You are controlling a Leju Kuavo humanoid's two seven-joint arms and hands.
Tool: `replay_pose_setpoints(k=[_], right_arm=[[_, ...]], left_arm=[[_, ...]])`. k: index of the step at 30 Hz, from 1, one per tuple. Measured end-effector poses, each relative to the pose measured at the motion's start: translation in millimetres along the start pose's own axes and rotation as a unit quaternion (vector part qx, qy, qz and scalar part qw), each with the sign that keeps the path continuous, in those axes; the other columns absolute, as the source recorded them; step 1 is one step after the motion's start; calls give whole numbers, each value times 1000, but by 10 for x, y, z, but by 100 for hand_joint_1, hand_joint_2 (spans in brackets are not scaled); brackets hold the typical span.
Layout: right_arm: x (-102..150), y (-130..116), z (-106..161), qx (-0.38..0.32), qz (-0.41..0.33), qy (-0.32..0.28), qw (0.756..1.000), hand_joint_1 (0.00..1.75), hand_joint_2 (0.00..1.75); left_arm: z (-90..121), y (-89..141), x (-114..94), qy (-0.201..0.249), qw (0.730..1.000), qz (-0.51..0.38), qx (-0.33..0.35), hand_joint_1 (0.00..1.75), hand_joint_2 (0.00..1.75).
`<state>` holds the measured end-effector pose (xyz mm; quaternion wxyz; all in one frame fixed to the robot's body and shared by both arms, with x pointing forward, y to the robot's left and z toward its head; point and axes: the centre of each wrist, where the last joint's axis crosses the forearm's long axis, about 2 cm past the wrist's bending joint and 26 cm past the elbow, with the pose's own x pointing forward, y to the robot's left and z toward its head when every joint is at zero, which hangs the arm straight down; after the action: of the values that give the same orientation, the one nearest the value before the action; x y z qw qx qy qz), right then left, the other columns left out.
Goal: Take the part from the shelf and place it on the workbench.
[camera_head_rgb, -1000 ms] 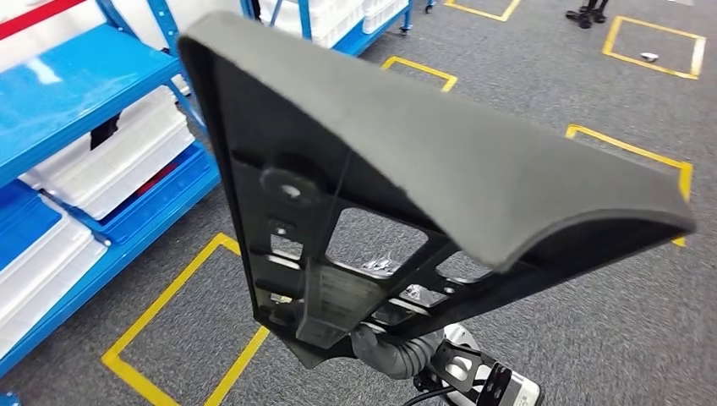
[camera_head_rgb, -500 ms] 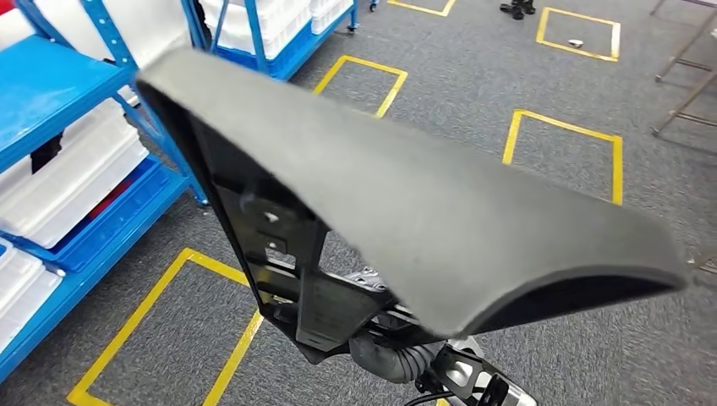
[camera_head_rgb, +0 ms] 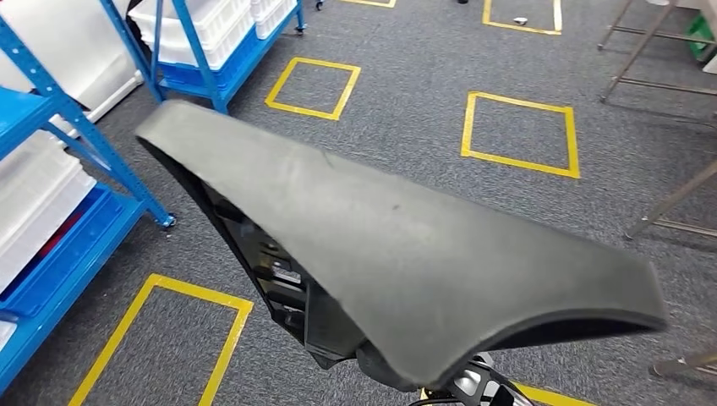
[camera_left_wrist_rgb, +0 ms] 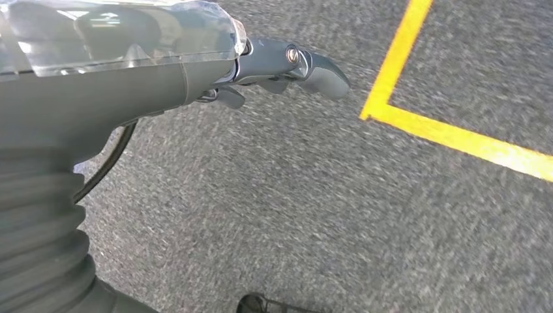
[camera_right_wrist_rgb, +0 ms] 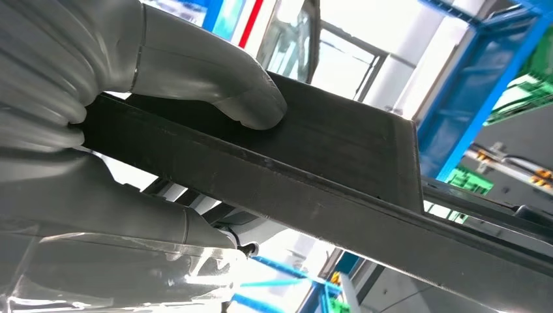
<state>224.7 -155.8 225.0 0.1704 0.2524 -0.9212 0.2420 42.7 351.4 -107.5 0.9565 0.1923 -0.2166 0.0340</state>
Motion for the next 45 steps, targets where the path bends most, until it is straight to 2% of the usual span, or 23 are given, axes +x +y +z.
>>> replay_pose_setpoints(k=[26,45], right_arm=[[51,-53,65,0,13,5,1000,175,175],[76,-75,39,40,-3,-1,999,175,175]], left_arm=[[-7,-35,48,-2,1000,2,-5,0,175],[-21,30,30,-27,1000,0,-15,0,175]])
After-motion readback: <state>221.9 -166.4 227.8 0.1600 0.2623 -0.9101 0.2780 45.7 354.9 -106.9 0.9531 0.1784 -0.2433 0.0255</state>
